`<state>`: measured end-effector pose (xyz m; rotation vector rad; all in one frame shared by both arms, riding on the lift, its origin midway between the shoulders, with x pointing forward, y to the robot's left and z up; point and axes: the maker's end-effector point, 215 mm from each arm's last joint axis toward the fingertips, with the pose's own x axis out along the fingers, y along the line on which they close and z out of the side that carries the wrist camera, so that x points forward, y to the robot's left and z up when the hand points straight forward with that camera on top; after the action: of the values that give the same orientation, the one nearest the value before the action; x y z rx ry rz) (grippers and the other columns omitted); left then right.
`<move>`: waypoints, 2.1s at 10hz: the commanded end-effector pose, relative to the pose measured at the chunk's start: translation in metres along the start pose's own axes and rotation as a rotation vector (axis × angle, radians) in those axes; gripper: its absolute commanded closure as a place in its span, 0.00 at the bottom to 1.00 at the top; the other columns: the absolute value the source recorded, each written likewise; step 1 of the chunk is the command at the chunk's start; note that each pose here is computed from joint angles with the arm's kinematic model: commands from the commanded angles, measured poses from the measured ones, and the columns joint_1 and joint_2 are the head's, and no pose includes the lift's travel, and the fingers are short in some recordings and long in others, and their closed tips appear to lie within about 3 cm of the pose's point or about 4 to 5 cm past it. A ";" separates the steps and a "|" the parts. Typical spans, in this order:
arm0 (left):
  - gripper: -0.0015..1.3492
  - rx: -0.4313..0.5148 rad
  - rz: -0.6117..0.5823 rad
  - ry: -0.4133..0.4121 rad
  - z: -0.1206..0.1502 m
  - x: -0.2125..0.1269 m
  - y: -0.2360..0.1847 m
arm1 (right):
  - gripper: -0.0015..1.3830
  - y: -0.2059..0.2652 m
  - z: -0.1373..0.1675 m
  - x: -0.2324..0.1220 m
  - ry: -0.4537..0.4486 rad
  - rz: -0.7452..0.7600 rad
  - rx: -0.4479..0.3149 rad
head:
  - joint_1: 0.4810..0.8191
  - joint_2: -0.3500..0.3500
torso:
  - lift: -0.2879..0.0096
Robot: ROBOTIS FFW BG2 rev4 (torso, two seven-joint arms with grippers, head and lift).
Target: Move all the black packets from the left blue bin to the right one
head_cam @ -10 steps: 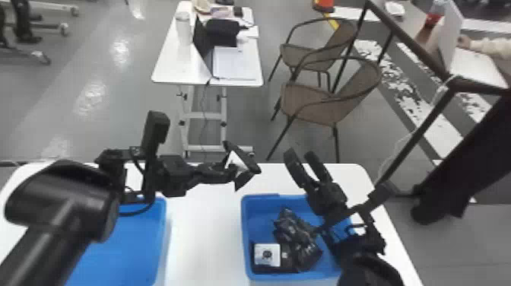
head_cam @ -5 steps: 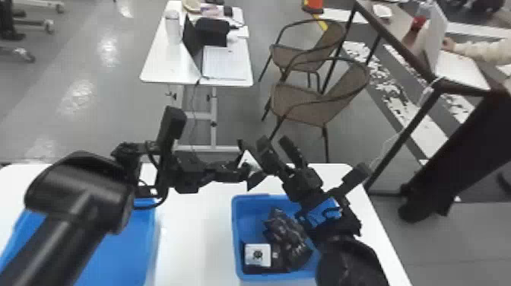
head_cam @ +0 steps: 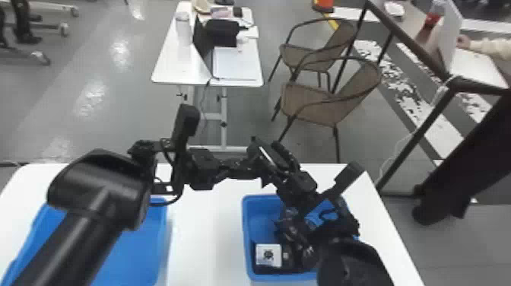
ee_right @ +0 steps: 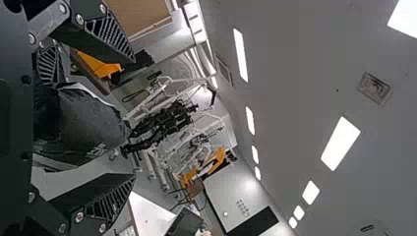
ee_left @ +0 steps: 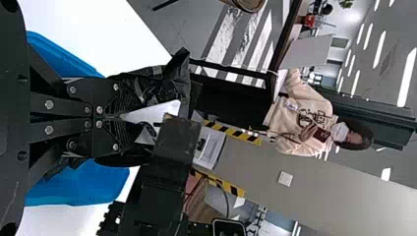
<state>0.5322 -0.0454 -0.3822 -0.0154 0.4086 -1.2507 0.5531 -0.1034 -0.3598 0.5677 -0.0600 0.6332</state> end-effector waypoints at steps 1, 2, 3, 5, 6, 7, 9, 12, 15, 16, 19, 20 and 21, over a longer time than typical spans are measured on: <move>0.90 -0.007 -0.003 -0.010 0.002 0.001 -0.001 | 0.42 0.004 -0.009 0.005 0.020 0.003 0.017 | 0.63 0.29 | 0.97; 0.90 -0.009 -0.006 -0.009 0.001 0.002 -0.002 | 0.80 -0.002 -0.006 0.004 0.010 -0.025 0.014 | 0.63 0.29 | 0.97; 0.90 -0.015 -0.007 -0.012 0.000 0.002 -0.003 | 0.91 -0.008 0.003 0.001 -0.021 -0.050 0.000 | 0.63 0.29 | 0.97; 0.87 -0.043 0.009 -0.025 -0.006 -0.002 0.000 | 0.91 -0.011 0.008 0.000 -0.038 -0.056 0.000 | 0.63 0.27 | 0.97; 0.57 -0.099 0.026 -0.044 -0.014 -0.006 0.003 | 0.91 -0.016 0.007 -0.004 -0.043 -0.068 0.013 | 0.63 0.27 | 0.97; 0.19 -0.130 0.055 -0.065 -0.025 -0.018 0.010 | 0.91 -0.025 0.006 -0.011 -0.047 -0.088 0.024 | 0.63 0.27 | 0.97; 0.09 -0.134 0.113 -0.100 -0.024 -0.035 0.025 | 0.91 -0.033 -0.003 -0.023 -0.046 -0.116 0.054 | 0.63 0.28 | 0.97; 0.14 -0.148 0.271 -0.178 -0.024 -0.105 0.042 | 0.91 -0.086 -0.050 -0.072 0.011 -0.257 0.131 | 0.63 0.30 | 0.97; 0.14 -0.184 0.458 -0.265 -0.028 -0.197 0.068 | 0.13 -0.148 -0.077 -0.147 0.060 -0.455 0.135 | 0.63 0.37 | 0.97; 0.14 -0.160 0.506 -0.283 -0.028 -0.222 0.075 | 0.02 -0.156 -0.066 -0.163 0.041 -0.500 0.094 | 0.63 0.37 | 0.97; 0.14 -0.018 0.666 -0.320 -0.045 -0.285 0.076 | 0.16 -0.121 0.004 -0.179 -0.022 -0.453 -0.232 | 0.63 0.39 | 0.97; 0.14 0.051 0.753 -0.335 -0.055 -0.309 0.070 | 0.17 -0.103 0.018 -0.190 -0.008 -0.433 -0.361 | 0.63 0.40 | 0.97; 0.14 0.117 0.840 -0.361 -0.065 -0.331 0.057 | 0.17 -0.090 0.023 -0.209 -0.008 -0.443 -0.437 | 0.63 0.44 | 0.97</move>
<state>0.4948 0.2833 -0.3599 -0.0083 0.0416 -0.4531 0.4516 -0.2934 -0.4354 0.1837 -0.0584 0.1695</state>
